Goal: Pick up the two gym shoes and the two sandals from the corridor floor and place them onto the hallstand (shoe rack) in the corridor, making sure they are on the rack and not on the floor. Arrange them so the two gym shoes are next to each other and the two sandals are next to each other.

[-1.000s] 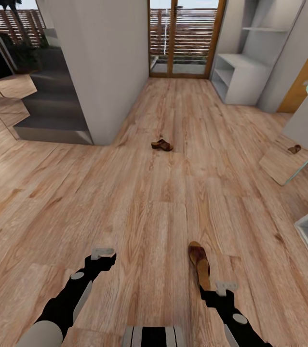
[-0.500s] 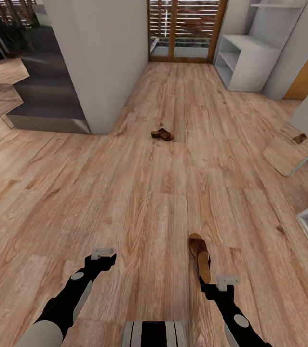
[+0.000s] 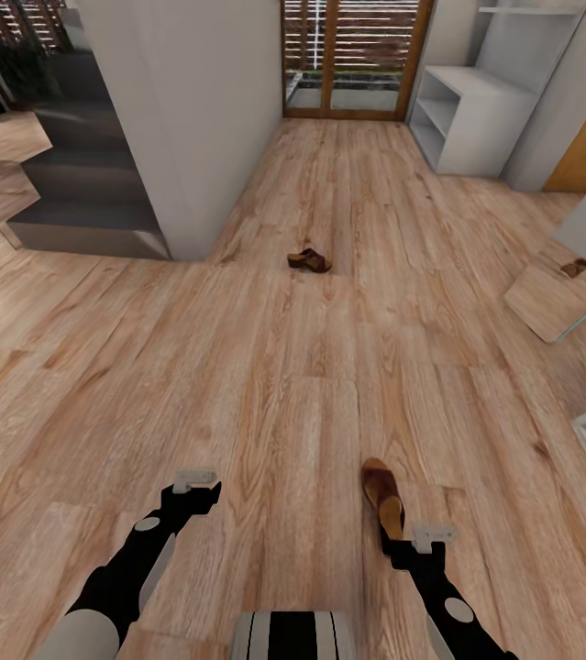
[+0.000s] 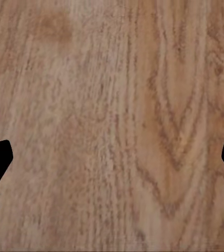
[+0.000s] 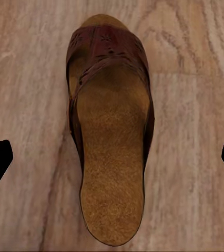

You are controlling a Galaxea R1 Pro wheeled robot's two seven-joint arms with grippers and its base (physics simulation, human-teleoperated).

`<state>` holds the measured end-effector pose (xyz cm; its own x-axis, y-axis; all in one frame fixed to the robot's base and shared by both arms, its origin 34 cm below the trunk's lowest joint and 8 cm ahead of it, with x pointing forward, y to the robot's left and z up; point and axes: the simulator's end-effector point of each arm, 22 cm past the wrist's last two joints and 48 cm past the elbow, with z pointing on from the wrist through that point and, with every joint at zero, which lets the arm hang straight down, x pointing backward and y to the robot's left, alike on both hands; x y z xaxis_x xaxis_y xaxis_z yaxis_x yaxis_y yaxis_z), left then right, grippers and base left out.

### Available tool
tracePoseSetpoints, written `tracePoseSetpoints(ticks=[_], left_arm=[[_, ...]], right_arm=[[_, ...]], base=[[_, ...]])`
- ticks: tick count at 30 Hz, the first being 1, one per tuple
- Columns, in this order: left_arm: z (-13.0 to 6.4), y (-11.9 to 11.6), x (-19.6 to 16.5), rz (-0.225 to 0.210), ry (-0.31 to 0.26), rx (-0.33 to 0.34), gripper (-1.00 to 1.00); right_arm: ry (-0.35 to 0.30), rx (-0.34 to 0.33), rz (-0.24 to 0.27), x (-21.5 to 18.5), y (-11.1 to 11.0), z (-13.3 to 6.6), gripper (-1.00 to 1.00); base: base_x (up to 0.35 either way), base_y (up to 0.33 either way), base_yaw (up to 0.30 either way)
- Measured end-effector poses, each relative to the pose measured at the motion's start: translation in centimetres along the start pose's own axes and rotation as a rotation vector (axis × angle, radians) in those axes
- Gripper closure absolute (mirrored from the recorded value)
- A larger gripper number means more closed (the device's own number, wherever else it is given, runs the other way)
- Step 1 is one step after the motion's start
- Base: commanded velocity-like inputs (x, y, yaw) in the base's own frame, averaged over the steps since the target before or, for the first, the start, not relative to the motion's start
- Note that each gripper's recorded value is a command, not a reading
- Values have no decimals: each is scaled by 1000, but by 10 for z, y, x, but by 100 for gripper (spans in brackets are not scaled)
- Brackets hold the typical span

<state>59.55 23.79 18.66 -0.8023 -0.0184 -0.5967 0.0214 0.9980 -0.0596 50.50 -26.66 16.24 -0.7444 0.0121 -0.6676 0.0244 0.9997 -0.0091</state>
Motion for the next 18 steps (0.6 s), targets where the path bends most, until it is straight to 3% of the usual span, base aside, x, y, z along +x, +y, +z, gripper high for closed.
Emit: tracePoseSetpoints(ticks=[6, 18], left_arm=[[0, 0, 0, 0, 0, 0, -100], [0, 0, 1, 0, 1, -1, -100]], right_arm=[[0, 0, 0, 0, 0, 0, -100], [1, -1, 0, 0, 0, 0, -100]], base=[[220, 0, 0], [20, 0, 0]])
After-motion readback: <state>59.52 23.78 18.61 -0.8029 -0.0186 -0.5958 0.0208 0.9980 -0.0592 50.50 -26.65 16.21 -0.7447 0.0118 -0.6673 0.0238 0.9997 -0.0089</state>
